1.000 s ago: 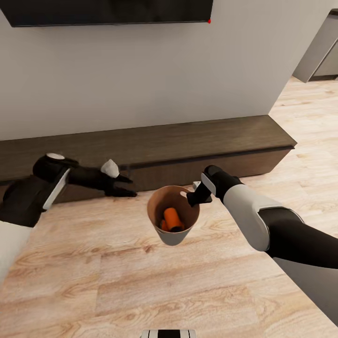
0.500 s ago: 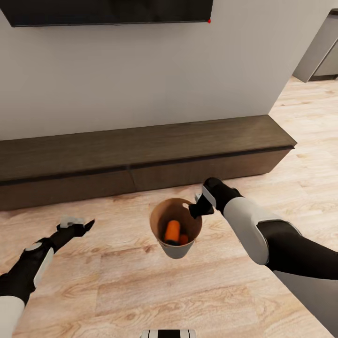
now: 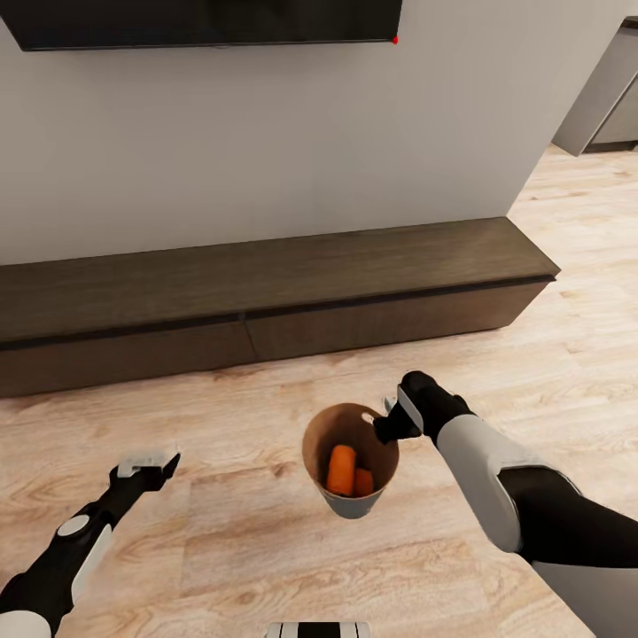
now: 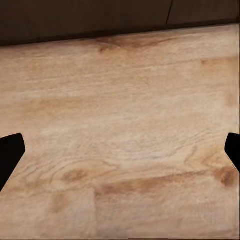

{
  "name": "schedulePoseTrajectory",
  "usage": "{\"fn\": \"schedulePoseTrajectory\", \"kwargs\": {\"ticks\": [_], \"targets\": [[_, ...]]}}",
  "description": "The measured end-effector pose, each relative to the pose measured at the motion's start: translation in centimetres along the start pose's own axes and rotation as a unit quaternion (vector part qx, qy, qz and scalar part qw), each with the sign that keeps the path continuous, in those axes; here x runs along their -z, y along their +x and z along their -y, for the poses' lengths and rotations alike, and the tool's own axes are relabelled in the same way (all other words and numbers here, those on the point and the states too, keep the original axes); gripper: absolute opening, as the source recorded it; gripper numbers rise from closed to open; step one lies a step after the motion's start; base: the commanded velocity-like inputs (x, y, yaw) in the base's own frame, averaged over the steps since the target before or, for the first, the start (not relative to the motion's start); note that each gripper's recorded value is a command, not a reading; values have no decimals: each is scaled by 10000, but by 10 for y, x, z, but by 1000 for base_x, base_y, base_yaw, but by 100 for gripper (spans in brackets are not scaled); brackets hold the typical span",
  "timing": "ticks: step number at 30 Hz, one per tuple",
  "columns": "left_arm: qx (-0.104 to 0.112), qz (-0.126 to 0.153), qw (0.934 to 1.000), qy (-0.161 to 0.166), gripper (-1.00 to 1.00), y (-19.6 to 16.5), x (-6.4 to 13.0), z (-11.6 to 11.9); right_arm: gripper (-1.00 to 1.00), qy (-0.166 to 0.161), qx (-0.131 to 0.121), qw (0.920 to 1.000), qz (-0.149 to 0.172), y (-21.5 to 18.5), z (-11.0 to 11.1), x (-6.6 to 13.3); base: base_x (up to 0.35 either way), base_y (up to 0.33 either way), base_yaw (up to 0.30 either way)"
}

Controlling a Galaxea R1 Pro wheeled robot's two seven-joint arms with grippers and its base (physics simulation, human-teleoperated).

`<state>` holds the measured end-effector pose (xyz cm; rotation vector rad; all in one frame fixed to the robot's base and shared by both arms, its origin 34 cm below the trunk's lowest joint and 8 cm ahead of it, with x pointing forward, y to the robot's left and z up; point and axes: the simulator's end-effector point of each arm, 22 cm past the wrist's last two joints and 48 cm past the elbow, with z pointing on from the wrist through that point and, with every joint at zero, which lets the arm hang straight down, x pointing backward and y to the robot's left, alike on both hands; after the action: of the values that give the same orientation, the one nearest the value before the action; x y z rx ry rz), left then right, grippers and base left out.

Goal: Put the three can of soda from the living room inside the tash can in the kitchen.

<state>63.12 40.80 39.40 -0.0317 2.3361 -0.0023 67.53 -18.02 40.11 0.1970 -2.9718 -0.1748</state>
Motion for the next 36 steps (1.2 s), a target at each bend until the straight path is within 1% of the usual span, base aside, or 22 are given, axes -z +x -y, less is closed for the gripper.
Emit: {"fn": "schedulePoseTrajectory", "kwargs": {"ticks": [2, 5, 6, 9, 14, 18, 22, 27, 32, 36], "targets": [[6, -47, 9998, 204, 100, 4, 1, 9, -100, 16, -108, 9999, 32, 4, 12, -3, 0, 0, 4], [11, -78, 9995, 311, 100, 6, 2, 14, -100, -31, -278, 9995, 155, 11, 28, -9, 0, 0, 84], [10, -84, 9994, 332, 100, 7, 2, 16, -100, -9, -291, 9993, 231, 14, 34, -14, 0, 0, 157], [7, -96, 9993, 362, 100, 8, 2, 18, -100, 84, -251, 9992, 297, 24, 45, -24, 0, 0, 195], [-4, -124, 9991, 396, 100, 10, 2, 20, -100, -78, -328, 9986, 401, 27, 42, -29, 0, 0, 221], [0, -138, 9991, 402, 100, 12, 1, 21, -100, 13, -221, 9990, 400, 28, 43, -31, 0, 0, 231], [17, -138, 9990, 418, 100, 14, 1, 25, -100, -78, -230, 9990, 381, 30, 35, -33, 0, 0, 233], [44, -256, 9987, 445, 100, 33, 8, 31, -100, 56, -98, 9994, 340, 33, 39, -36, 0, 0, 234], [56, -299, 9985, 456, 100, 39, 10, 34, -100, -34, -134, 9993, 336, 33, 34, -37, 0, 0, 234], [60, -317, 9984, 457, 100, 41, 10, 34, -100, 22, -100, 9994, 324, 34, 37, -38, 0, 0, 234]]}}
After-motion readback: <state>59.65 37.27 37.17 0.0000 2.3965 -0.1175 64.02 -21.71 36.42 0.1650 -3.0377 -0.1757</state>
